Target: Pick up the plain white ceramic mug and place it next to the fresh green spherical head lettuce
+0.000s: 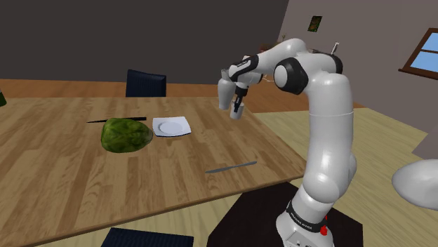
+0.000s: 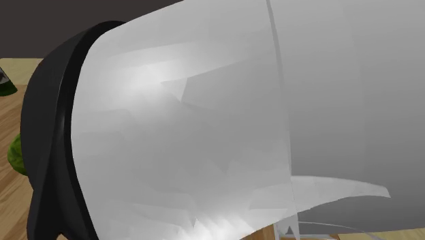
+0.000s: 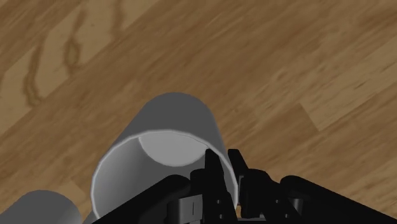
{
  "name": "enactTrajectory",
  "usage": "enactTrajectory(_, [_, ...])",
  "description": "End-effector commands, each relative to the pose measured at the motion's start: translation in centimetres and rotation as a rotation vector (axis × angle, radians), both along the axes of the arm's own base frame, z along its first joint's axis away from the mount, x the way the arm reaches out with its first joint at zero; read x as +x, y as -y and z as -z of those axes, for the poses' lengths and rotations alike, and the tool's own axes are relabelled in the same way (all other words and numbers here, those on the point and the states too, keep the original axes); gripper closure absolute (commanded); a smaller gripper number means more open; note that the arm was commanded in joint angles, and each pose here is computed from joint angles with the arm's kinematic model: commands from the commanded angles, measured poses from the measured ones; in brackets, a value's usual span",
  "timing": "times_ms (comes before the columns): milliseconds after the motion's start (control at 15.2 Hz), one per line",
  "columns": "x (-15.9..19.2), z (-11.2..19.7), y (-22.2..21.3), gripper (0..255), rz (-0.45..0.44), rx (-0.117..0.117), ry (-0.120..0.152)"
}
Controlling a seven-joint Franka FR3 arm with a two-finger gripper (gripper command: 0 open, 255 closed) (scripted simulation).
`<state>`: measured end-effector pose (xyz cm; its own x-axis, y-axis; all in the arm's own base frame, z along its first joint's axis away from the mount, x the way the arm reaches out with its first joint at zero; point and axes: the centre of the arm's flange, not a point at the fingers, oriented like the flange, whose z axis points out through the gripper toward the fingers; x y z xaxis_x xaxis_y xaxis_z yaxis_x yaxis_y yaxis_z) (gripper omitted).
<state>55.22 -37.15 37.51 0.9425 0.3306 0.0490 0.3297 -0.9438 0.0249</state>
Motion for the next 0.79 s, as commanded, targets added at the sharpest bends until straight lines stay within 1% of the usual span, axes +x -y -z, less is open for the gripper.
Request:
enactTrajectory(0, [0.0, -1.1, -0.1, 255, 0.0, 0.0, 0.0])
enactTrajectory(726, [0.0, -6.9, -0.1, 255, 0.0, 0.0, 0.0])
